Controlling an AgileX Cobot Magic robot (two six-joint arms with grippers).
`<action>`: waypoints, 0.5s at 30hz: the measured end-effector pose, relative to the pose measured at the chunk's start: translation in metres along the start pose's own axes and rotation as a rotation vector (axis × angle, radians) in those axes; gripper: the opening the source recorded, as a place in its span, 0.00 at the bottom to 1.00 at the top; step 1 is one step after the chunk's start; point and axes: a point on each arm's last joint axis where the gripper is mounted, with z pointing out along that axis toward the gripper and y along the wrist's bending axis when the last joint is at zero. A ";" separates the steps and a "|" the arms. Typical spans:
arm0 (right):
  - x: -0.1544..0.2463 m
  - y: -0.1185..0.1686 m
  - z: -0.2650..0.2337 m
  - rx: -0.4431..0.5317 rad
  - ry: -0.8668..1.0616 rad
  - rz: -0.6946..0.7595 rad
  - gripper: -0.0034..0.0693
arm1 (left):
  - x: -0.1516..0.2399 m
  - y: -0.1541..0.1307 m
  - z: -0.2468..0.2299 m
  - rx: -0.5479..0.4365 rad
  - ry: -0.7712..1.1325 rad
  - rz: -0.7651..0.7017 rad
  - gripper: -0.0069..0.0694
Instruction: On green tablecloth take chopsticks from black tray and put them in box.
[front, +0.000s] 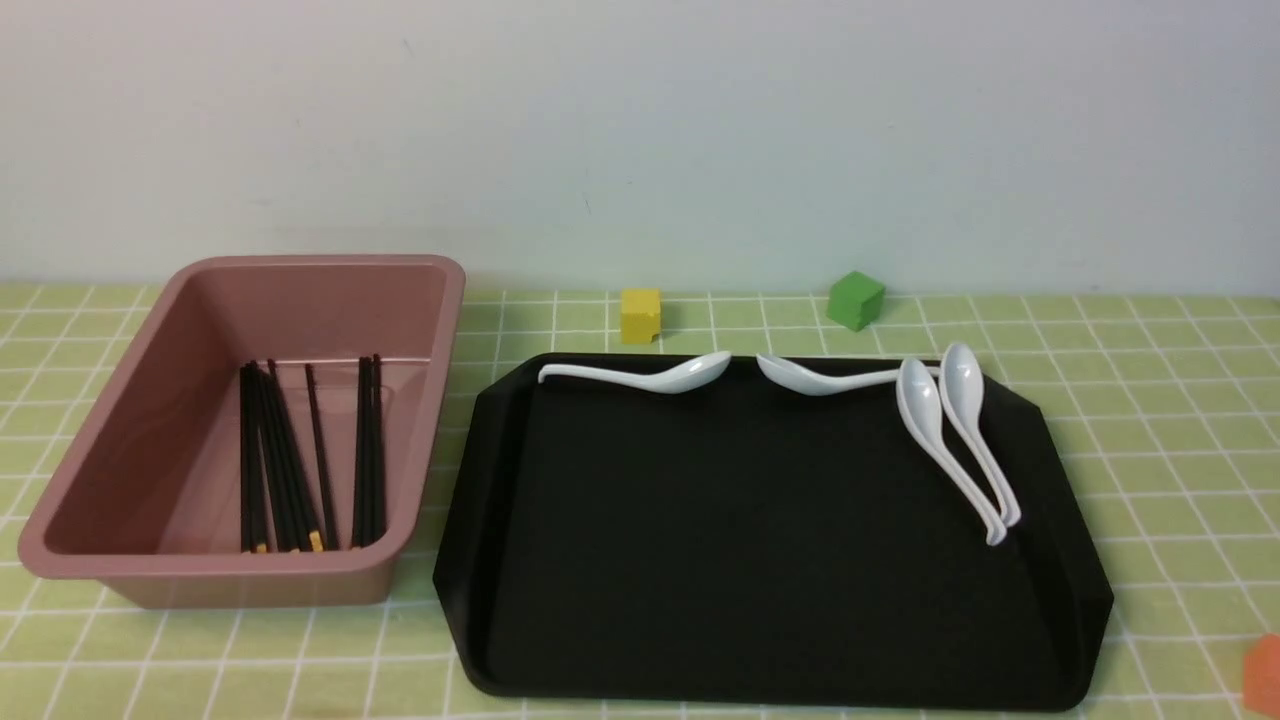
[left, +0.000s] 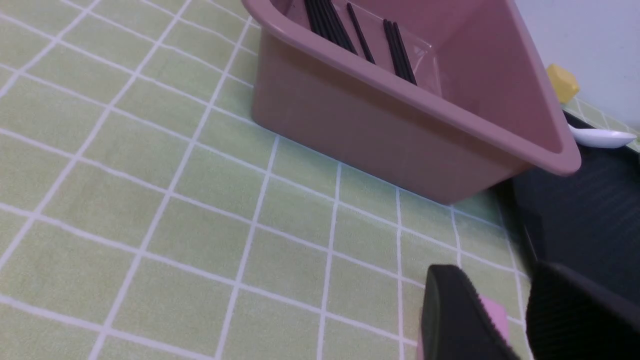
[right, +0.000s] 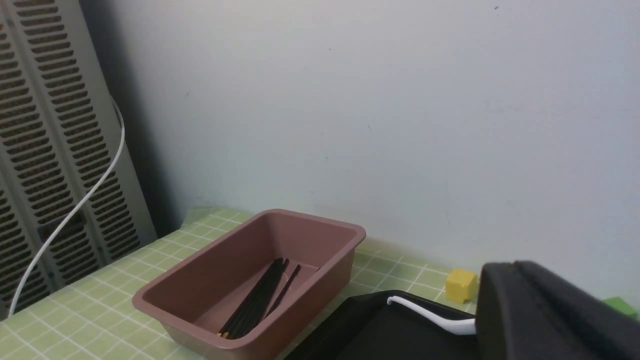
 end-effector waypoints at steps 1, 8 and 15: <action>0.009 -0.004 -0.002 0.021 -0.010 -0.011 0.08 | 0.000 0.000 0.000 0.000 0.000 0.000 0.40; 0.060 -0.028 -0.019 0.217 -0.012 -0.070 0.09 | 0.000 0.000 0.000 0.000 0.000 0.000 0.40; 0.134 -0.051 -0.044 0.475 0.015 -0.212 0.10 | 0.000 0.000 0.000 0.000 0.000 0.000 0.40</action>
